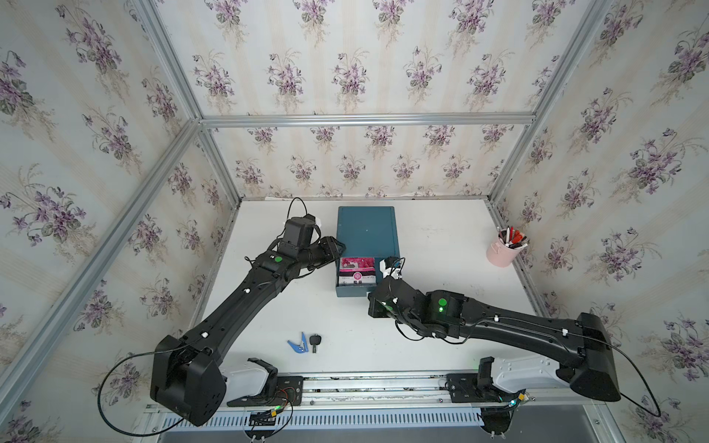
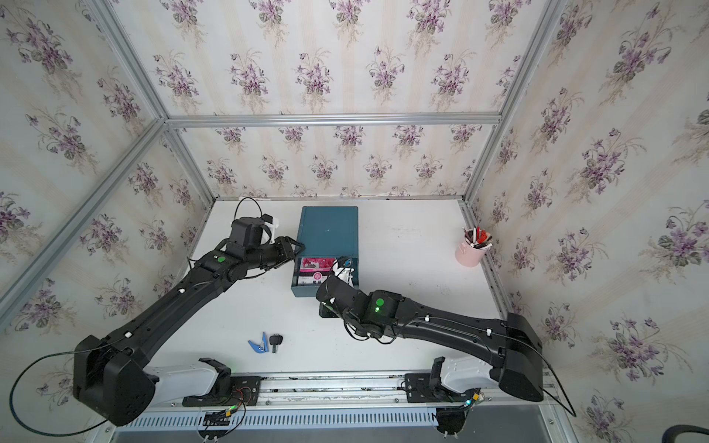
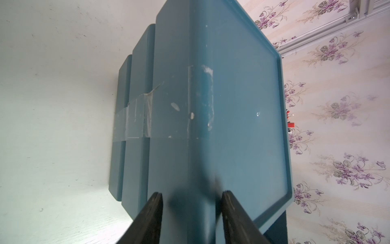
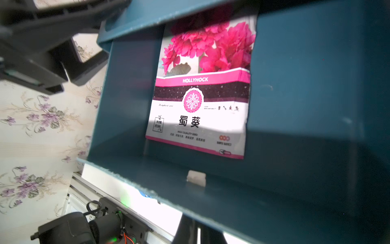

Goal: Take the seed bags out of the drawer
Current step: Open the drawer in the storage box, then pick up the seed packet from the drawer.

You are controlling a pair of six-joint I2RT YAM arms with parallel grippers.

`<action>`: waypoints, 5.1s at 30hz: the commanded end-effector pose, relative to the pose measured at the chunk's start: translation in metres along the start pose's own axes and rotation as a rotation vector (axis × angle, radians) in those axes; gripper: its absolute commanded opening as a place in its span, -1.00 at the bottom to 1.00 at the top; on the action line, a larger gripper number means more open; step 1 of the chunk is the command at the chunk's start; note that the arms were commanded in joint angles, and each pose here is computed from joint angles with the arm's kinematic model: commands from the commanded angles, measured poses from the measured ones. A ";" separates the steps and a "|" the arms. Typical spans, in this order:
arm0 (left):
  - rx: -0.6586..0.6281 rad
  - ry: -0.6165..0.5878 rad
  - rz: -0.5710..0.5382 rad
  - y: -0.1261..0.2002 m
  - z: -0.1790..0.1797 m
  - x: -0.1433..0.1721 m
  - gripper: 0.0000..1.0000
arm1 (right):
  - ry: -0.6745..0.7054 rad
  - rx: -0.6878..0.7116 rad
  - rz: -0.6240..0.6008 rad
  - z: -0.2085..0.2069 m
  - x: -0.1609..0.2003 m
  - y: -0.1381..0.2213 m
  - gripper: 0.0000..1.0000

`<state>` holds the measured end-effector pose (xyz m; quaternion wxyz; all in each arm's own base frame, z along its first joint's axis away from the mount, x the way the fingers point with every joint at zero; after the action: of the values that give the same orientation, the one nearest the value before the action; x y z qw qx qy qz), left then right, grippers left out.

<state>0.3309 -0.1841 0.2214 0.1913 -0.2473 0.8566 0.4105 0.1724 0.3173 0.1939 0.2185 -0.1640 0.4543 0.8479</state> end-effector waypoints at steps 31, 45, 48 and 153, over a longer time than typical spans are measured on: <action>-0.117 0.076 0.055 0.003 0.013 0.021 -0.02 | -0.046 0.307 -0.208 -0.077 -0.107 0.108 0.61; -0.073 0.064 0.053 0.010 0.003 0.021 0.08 | 0.015 0.084 -0.143 -0.044 -0.104 0.099 0.19; -0.080 0.024 0.040 0.017 0.002 0.017 0.22 | 0.055 0.101 -0.117 -0.030 -0.096 0.094 0.19; -0.028 -0.263 0.158 0.053 -0.006 0.098 -0.14 | -0.043 0.181 0.083 0.010 -0.053 -0.054 -1.00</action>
<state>0.2177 -0.1854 0.2029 0.2627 -0.1164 0.8351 0.4690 0.2496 0.3394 0.1812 0.2163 -0.1065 0.5321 0.8116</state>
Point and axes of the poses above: each gripper's point midway between its finger pads, its own y axis back along the fingers, its own z axis along the line the jaws close on, x = y × z, the point moved 1 cm from there along y, back along the fingers, and after that the axes turned 9 degrees about -y, right-handed, at the moved point
